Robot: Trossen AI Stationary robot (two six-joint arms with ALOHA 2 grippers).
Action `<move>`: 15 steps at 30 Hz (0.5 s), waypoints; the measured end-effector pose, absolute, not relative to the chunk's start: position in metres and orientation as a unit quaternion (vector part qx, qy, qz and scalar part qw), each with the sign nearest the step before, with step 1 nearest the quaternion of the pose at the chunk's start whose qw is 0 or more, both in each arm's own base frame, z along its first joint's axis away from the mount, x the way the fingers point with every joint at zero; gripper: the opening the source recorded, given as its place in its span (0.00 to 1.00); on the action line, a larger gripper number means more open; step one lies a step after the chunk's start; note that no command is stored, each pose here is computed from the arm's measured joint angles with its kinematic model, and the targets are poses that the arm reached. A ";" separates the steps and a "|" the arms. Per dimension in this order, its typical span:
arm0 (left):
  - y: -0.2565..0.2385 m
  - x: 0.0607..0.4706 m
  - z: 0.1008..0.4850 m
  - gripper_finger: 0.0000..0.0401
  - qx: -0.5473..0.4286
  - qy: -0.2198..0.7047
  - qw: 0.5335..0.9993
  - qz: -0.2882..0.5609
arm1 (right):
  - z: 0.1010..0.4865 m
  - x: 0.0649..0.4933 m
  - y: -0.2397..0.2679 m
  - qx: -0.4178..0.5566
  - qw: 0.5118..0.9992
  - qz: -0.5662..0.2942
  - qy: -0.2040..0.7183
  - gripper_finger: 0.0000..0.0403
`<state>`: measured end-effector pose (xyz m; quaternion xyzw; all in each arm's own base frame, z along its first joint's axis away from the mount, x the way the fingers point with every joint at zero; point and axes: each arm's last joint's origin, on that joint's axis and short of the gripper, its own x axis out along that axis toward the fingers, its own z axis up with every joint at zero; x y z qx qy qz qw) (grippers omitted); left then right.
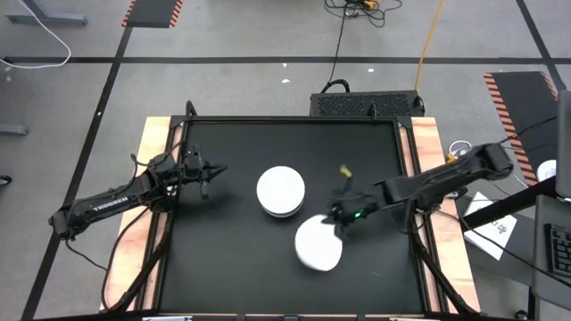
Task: Nest bowls inside each other
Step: Stack the white bowl on top of the stacked white bowl
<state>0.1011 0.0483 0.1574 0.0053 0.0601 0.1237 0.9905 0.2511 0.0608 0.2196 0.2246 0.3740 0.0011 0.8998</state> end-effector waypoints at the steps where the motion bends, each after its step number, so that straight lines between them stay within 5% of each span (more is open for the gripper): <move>1: 0.048 0.101 0.158 0.01 0.002 0.059 0.991 0.124 | 0.217 0.241 0.055 0.230 0.900 -0.008 0.369 0.00; 15: 0.049 0.101 0.159 0.01 -0.012 0.048 0.990 0.132 | 0.135 0.141 0.008 0.350 0.915 -0.057 0.193 0.00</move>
